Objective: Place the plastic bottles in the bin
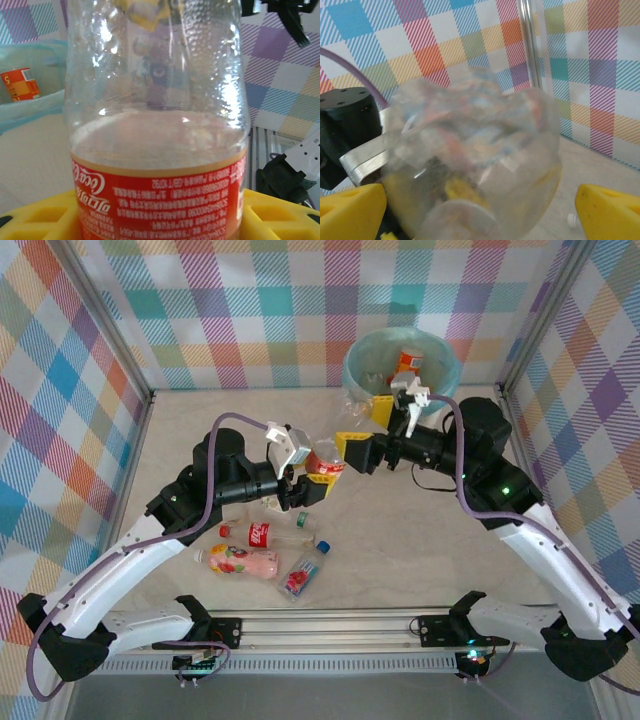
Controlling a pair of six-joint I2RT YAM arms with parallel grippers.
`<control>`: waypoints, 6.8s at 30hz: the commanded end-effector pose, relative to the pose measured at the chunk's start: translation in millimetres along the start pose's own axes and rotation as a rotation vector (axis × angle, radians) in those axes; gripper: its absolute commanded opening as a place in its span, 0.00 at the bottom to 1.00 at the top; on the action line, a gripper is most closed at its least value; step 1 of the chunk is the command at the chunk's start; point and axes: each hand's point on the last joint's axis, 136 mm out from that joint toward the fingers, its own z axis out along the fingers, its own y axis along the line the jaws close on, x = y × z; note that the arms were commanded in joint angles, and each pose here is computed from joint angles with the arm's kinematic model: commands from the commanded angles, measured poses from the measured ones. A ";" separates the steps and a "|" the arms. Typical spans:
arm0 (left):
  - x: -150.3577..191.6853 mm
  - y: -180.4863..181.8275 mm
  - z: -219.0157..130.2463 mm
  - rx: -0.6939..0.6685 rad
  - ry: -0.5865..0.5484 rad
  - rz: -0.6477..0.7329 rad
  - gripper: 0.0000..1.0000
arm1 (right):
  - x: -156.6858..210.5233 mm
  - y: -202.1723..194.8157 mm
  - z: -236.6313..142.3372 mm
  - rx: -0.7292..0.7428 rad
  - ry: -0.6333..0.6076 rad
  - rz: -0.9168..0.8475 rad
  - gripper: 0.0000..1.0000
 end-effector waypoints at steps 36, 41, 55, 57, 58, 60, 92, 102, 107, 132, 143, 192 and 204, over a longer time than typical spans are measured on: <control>-29.7 28.0 -51.5 -0.303 -0.127 0.072 0.94 | -79.3 -49.5 -10.1 0.384 -0.066 -0.233 0.51; -33.4 46.6 -62.2 -0.426 -0.142 0.057 0.96 | -100.5 -72.7 -14.2 0.529 -0.075 -0.387 0.51; -25.9 62.0 -64.0 -0.510 -0.113 -0.008 0.97 | -122.0 -181.0 -5.8 0.870 0.022 -0.524 0.52; -24.9 64.4 -63.5 -0.522 -0.106 -0.009 0.97 | -118.6 -203.8 -8.5 0.906 0.036 -0.490 0.52; -24.4 65.0 -63.1 -0.525 -0.101 -0.008 0.97 | -117.9 -211.4 -9.5 0.913 0.036 -0.473 0.52; -23.6 66.0 -61.4 -0.527 -0.090 -0.005 0.97 | -115.6 -227.2 -9.9 0.926 0.036 -0.448 0.52; 13.9 74.5 -24.1 -0.494 0.066 -0.016 0.98 | 48.3 -349.4 8.2 1.077 0.444 -0.194 0.59; 17.6 74.0 -24.8 -0.493 0.081 -0.023 0.98 | 80.9 -371.5 -7.1 1.092 0.419 0.012 0.65; 20.3 74.5 -23.4 -0.493 0.085 -0.027 0.98 | 99.3 -381.6 -10.6 1.090 0.425 0.083 0.67; 13.7 74.2 -22.4 -0.489 0.062 -0.050 0.98 | -1.9 -313.7 -32.4 1.028 0.177 0.102 0.76; 19.6 74.7 -19.8 -0.488 0.074 -0.086 0.98 | 90.7 -339.7 -36.9 1.072 0.396 0.212 0.50; 230.6 272.2 36.2 -0.549 0.800 -0.461 0.92 | 107.3 -112.2 1.9 0.422 0.301 0.264 0.70; 279.2 340.4 77.5 -0.462 0.841 -0.500 0.90 | 92.5 -111.8 -12.3 0.465 0.281 0.164 0.73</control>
